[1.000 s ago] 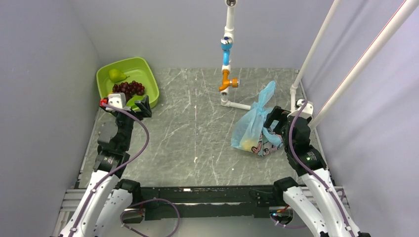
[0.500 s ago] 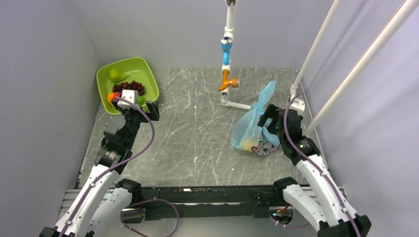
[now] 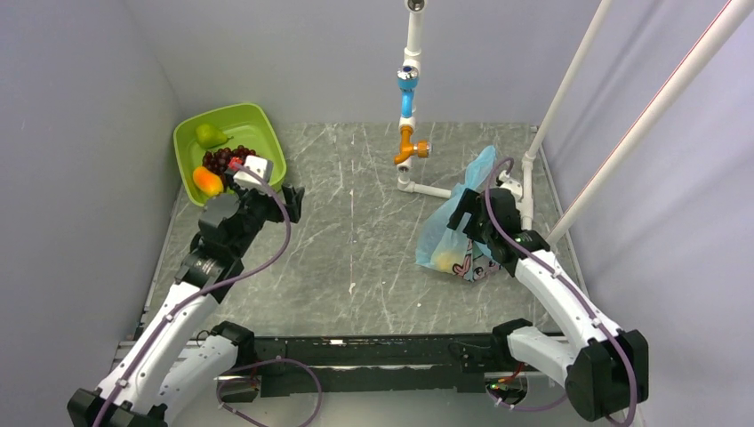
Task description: Take the fake fruits out of the plastic bag
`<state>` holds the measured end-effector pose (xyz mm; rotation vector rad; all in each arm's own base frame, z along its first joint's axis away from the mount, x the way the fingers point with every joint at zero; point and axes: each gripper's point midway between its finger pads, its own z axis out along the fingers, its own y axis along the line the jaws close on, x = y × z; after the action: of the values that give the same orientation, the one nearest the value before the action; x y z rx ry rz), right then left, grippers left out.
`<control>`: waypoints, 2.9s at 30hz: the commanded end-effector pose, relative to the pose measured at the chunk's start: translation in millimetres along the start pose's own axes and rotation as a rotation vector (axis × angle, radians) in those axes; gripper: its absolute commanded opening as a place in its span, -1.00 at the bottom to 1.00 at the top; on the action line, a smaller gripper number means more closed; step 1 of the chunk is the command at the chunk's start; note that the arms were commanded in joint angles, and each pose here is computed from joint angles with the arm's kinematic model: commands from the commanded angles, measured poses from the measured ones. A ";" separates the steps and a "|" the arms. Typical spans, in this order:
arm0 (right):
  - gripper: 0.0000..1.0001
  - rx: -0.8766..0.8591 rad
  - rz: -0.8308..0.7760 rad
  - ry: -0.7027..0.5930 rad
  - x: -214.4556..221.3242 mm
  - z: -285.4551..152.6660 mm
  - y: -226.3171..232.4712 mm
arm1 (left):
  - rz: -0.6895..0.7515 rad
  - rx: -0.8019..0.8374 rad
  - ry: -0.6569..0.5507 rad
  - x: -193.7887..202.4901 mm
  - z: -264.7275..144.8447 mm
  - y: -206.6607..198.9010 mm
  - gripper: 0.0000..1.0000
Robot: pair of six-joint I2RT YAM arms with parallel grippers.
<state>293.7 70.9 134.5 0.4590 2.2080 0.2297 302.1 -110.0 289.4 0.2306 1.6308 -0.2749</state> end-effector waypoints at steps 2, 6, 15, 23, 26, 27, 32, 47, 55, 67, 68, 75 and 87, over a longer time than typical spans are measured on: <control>0.71 -0.045 0.084 -0.020 -2.7 9.6 13.7 | 0.011 0.091 0.056 -0.4 6.0 -20.2 0.98; 0.37 -0.101 0.065 -0.019 2.1 9.1 23.2 | 0.020 0.119 0.112 9.5 10.9 -26.4 0.99; -0.29 -0.223 0.049 0.020 43.5 -3.6 62.9 | 0.024 0.247 0.194 23.6 17.2 -48.6 0.99; -0.62 -0.385 -0.024 0.079 90.9 -33.7 120.1 | 0.028 0.285 0.244 33.8 21.4 -54.8 0.99; -0.63 -0.426 -0.048 0.112 104.4 -45.4 136.3 | 0.026 0.327 0.257 36.0 20.6 -61.8 0.99; -0.63 -0.449 -0.051 0.128 112.2 -50.8 143.3 | 0.025 0.339 0.258 36.2 20.9 -63.9 0.97; -0.64 -0.520 -0.101 0.151 142.8 -75.2 179.5 | 0.028 0.361 0.295 43.4 22.2 -67.5 0.91; 0.41 -0.558 -0.198 -0.001 117.6 -104.4 196.3 | 0.045 0.757 0.447 67.2 0.4 -147.4 0.66; 0.72 -0.446 -0.123 -0.011 77.7 -76.1 125.9 | 0.117 0.766 0.520 92.1 -1.2 -165.0 0.69; 0.12 -0.717 -0.396 0.040 93.0 -80.0 156.8 | 0.262 0.779 0.691 141.2 -11.3 -193.3 0.54; -0.14 -0.718 -0.412 0.038 95.1 -76.5 157.6 | 0.265 0.772 0.701 143.5 -10.1 -194.0 0.48; -0.21 -0.782 -0.529 -0.003 107.5 -64.2 163.5 | 0.271 0.749 0.725 147.4 -4.4 -194.8 -0.05; 0.05 -0.650 -0.666 -0.175 111.4 -54.2 168.8 | 0.268 0.824 0.701 136.4 -12.7 -202.9 -1.00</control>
<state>209.0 270.8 113.6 -0.6526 2.0109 0.6023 216.4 -291.1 138.2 1.2568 2.1446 -0.6588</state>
